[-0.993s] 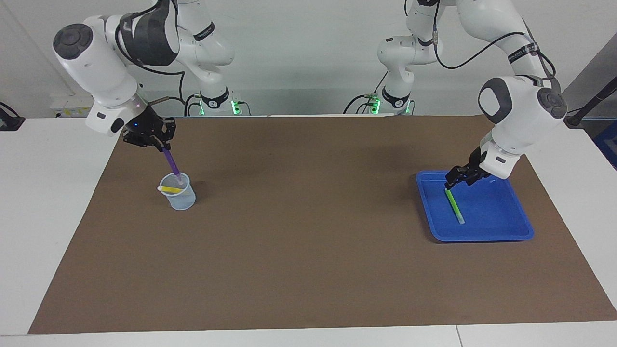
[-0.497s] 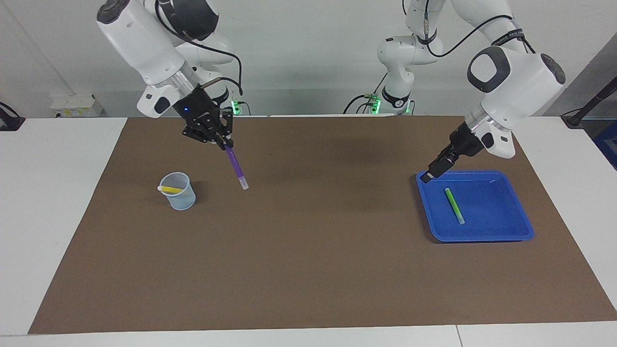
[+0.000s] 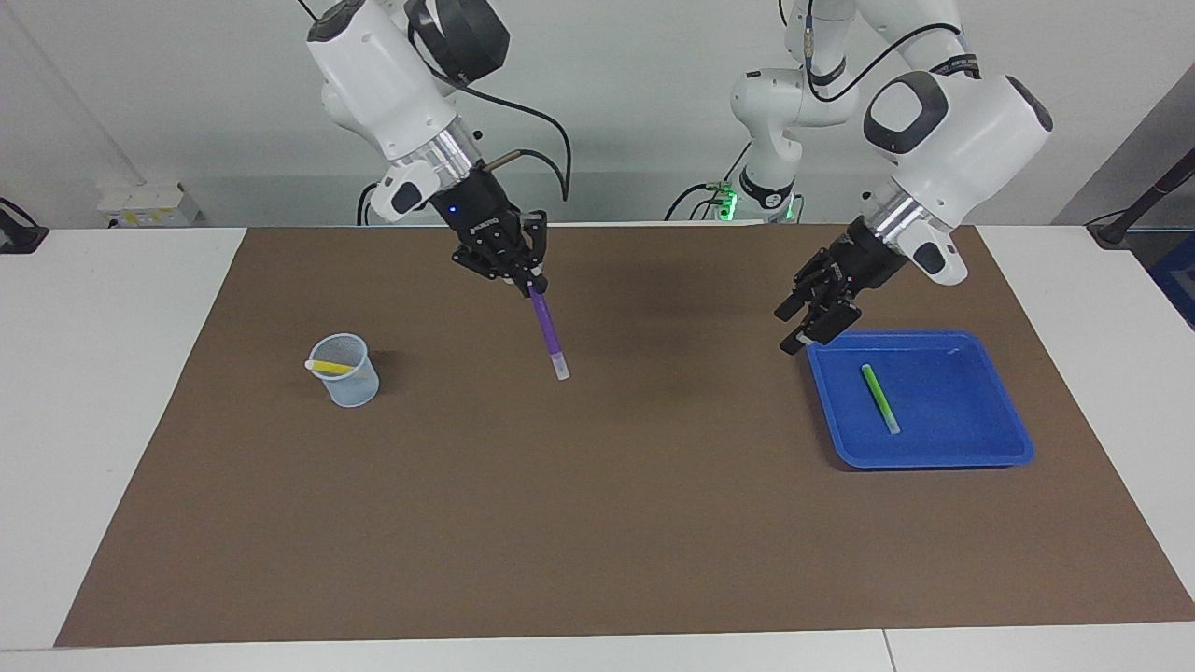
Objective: Right arm passes pens to left for tray arrangement
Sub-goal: 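Lift the purple pen toward the left gripper while the left gripper approaches, then close the left gripper on the purple pen held by the right gripper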
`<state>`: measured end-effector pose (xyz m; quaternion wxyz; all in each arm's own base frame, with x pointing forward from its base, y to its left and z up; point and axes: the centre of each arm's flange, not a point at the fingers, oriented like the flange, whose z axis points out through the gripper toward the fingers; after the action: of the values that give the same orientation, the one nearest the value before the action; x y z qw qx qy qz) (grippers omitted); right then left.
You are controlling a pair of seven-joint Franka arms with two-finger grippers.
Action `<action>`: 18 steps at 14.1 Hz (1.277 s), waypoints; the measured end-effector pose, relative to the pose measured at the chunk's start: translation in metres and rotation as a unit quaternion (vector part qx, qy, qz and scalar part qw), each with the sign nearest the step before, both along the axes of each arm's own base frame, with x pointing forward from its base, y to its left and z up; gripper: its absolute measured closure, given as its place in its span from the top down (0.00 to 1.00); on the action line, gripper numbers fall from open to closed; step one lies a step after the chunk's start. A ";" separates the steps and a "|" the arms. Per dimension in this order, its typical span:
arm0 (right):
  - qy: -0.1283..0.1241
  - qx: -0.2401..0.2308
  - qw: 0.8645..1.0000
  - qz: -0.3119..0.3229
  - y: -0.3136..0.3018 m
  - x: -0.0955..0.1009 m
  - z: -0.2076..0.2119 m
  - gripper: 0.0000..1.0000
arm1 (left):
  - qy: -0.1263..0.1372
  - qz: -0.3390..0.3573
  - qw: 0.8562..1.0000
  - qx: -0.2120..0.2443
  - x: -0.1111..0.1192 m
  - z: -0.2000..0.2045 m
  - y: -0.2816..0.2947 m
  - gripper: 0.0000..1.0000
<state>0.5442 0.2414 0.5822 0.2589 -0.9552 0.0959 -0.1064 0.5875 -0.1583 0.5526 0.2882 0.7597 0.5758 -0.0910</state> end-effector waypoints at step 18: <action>0.024 0.020 0.999 0.016 0.106 -0.032 -0.044 0.17 | 0.061 0.058 0.989 -0.121 -0.036 -0.028 -0.090 0.90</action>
<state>0.5124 0.3475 0.5380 0.2770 -0.9537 0.0885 -0.0769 0.5511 -0.2484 0.5243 0.3470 0.6777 0.6200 -0.1896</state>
